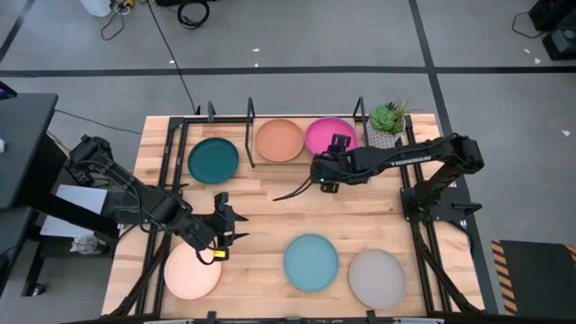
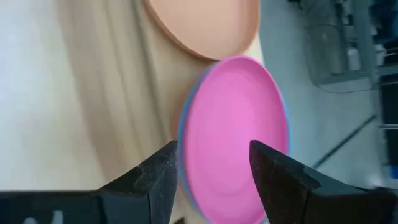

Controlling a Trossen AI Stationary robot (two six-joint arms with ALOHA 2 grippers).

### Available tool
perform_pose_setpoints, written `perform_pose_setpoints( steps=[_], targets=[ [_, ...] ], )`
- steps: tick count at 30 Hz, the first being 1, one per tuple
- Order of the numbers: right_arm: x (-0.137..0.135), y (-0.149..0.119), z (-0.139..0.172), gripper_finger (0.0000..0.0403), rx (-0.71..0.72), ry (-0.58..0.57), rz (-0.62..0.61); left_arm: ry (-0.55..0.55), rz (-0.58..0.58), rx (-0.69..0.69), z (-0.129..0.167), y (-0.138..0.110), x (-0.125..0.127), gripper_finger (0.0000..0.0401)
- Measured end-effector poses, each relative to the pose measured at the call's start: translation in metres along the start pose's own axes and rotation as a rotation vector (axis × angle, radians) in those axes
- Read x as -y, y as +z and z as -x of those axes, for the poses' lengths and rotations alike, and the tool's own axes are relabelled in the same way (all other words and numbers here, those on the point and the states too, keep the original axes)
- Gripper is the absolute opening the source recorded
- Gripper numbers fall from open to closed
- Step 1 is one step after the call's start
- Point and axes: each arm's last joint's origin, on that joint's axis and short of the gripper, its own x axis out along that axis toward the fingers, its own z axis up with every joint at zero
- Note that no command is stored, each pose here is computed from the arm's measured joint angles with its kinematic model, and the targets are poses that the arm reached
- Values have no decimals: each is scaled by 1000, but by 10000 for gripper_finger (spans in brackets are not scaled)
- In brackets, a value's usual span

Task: Place and stack plates onto a shelf
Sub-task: Stack the pink plate on top of the blue plate on the shelf

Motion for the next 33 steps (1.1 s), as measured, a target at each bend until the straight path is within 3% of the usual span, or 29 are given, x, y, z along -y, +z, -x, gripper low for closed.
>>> perform_pose_setpoints(
  steps=[6, 10, 15, 28, 33],
  targets=[
    [-7, -1, -1, 201, 31, -33, -40, -2, 3, -1, 0, 0, 0, 189],
    [-13, -10, -16, 201, 37, -129, -49, 4, -6, -5, 0, 0, 0, 189],
    [-20, -24, -42, 201, 44, -166, -55, 18, -4, -12, -2, 0, -3, 189],
    [-25, -35, -58, 201, 59, -113, -35, 22, -24, -9, -2, 0, -3, 189],
    [-27, -31, -58, 201, 88, -31, -30, 30, -17, -5, -2, 0, -3, 189]
  ],
)
